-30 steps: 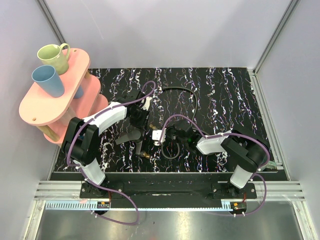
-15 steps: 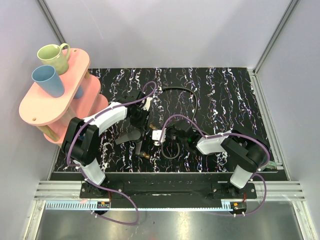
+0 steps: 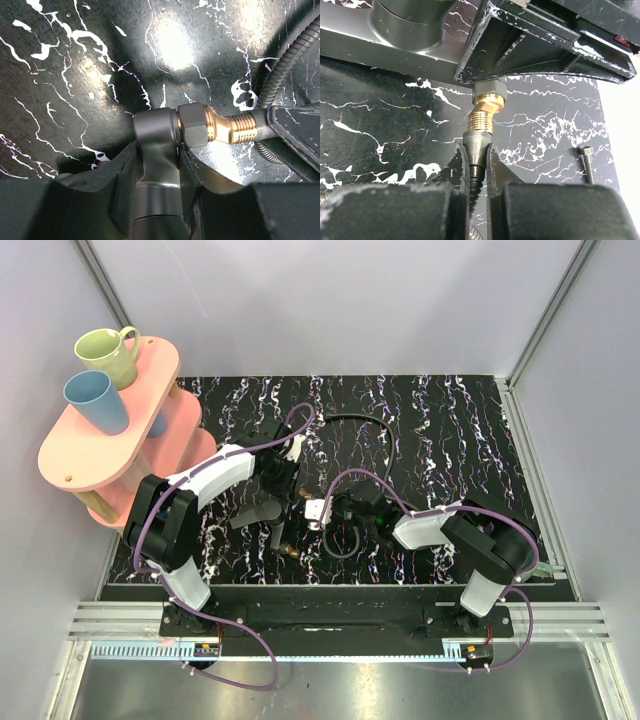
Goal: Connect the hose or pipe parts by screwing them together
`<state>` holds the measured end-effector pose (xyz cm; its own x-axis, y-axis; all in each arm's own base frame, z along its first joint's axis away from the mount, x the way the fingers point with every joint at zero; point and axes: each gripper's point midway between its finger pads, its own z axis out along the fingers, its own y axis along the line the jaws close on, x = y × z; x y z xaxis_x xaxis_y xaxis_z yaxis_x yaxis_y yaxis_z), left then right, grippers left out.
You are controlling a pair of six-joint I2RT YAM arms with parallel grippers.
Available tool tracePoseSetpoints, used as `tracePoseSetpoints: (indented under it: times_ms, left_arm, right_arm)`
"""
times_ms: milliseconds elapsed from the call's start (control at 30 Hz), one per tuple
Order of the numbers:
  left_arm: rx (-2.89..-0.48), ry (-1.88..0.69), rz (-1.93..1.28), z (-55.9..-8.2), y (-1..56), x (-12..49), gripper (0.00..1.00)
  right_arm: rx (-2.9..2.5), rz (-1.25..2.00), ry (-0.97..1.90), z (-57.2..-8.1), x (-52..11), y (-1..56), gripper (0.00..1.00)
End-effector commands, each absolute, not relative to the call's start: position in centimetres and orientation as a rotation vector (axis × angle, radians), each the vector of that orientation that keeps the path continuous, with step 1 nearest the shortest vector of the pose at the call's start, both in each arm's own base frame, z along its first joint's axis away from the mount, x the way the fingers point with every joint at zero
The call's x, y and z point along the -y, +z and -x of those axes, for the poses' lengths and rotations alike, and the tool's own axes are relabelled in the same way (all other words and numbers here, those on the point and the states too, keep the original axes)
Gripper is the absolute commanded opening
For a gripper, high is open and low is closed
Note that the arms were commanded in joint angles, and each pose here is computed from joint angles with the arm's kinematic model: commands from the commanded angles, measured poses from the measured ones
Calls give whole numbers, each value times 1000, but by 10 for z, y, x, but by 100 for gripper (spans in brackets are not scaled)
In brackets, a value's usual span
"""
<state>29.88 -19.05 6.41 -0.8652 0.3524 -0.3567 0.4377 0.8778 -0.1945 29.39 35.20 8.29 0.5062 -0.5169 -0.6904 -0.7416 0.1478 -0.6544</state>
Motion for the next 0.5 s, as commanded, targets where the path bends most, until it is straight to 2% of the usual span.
tracePoseSetpoints:
  times_ms: [0,467]
  left_arm:
    - [-2714,-495,-649,-290,79,210,0]
    - [-2718,-486,-643,-291,80,208,0]
  right_arm:
    - [-1051,1398,223,-303,-366,118,0]
    - [-1064,1389,202,-304,-358,114,0]
